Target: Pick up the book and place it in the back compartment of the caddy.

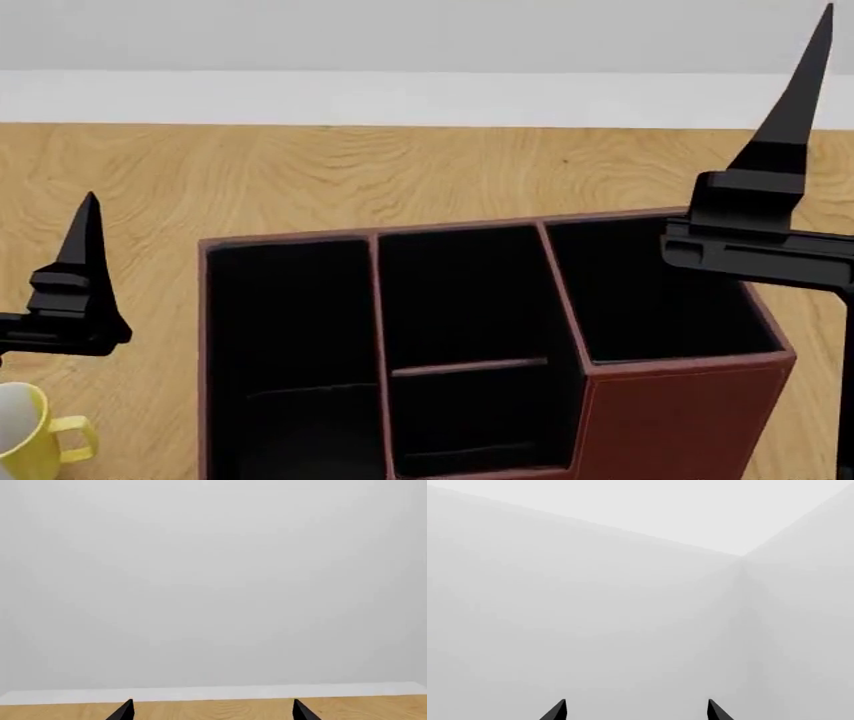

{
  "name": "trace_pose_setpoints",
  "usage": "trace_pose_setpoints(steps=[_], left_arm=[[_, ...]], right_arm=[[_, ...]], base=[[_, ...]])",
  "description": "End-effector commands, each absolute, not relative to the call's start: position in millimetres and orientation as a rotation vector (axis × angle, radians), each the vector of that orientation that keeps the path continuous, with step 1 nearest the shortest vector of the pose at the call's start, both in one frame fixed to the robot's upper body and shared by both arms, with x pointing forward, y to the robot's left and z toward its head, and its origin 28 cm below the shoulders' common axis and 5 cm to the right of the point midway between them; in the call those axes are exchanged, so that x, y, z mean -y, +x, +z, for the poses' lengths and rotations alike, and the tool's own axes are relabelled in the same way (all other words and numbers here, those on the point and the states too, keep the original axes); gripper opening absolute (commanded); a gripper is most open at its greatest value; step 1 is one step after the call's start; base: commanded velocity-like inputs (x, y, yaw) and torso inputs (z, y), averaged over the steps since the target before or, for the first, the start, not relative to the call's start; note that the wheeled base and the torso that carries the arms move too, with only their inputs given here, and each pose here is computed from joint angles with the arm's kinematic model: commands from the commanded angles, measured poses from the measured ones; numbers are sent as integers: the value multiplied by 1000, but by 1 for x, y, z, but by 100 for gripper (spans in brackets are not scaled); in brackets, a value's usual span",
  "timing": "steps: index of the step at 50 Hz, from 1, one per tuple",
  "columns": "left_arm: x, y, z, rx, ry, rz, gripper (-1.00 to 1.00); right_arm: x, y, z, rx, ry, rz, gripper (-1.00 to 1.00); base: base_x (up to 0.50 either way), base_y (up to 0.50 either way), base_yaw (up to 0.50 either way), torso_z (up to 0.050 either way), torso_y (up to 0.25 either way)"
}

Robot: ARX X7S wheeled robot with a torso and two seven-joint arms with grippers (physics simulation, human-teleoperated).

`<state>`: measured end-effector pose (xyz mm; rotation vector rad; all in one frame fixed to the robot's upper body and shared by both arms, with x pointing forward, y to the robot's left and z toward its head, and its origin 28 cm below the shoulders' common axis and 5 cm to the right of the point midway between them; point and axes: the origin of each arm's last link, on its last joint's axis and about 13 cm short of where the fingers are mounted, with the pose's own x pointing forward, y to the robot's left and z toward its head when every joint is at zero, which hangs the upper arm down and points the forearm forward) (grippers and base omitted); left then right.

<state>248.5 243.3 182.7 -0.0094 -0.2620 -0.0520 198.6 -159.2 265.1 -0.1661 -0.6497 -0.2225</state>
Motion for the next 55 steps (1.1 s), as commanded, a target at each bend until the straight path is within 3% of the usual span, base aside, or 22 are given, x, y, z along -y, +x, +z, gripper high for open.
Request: trace_pose_setpoints(steps=[1,19,55], left_arm=[[-244,248,183,266,-11,-50,100],[-245,248,185,266,-45,-41,100],[-244,247,186,265,-34,-49,100]], right_arm=[[159,198,265,651,-162,-219,100],[159,198,264,658,-158,-217,100],[158,196,266,664,-161,-216,100]], base=[[0,0,0,0,0],[0,0,0,0,-19],[-1,0,0,0,-190]])
